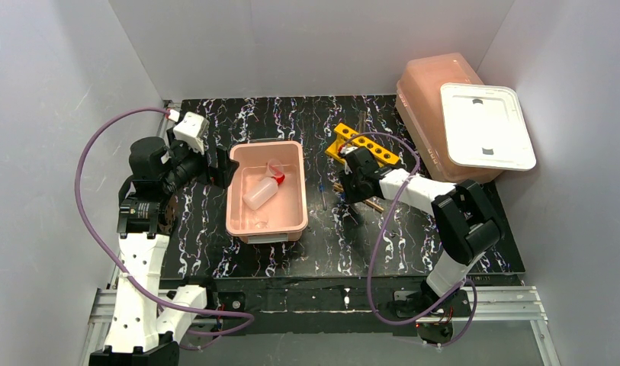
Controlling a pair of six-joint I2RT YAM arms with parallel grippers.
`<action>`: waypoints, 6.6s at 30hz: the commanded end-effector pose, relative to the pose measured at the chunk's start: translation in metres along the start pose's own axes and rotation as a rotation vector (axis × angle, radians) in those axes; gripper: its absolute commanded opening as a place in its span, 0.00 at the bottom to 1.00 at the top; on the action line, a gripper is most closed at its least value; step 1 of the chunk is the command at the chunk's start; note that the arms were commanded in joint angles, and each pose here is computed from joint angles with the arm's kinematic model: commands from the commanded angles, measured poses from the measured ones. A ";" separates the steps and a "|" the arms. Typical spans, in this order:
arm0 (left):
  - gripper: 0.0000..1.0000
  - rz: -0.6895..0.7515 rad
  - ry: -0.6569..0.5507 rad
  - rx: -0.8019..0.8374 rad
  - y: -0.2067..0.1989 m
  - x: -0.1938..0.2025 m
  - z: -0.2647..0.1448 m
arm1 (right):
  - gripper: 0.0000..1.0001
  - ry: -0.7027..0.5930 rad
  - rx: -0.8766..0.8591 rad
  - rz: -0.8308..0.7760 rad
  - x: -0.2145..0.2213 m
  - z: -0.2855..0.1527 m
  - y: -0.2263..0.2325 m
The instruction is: Organize the chemistry lab equipment
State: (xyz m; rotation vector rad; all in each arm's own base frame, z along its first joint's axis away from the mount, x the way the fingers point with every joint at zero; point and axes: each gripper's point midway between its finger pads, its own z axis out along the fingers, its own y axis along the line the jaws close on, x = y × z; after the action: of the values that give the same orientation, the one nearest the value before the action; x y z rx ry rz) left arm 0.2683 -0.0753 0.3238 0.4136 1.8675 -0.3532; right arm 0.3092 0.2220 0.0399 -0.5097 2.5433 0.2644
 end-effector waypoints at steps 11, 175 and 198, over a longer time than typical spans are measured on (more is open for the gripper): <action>0.98 0.012 0.002 0.009 -0.003 0.004 -0.004 | 0.21 0.039 -0.031 0.020 0.023 0.011 0.010; 0.98 -0.026 0.007 -0.047 0.005 0.005 -0.006 | 0.43 -0.250 -0.228 -0.235 -0.127 -0.124 0.178; 0.98 -0.029 0.003 -0.039 0.002 0.006 -0.007 | 0.60 -0.130 -0.042 -0.010 -0.036 -0.057 -0.009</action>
State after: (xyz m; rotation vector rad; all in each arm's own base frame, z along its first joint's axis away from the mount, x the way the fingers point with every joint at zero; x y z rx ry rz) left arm 0.2665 -0.0685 0.3176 0.3605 1.8916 -0.3260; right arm 0.2953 0.2017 0.1062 -0.5095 2.4838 0.3017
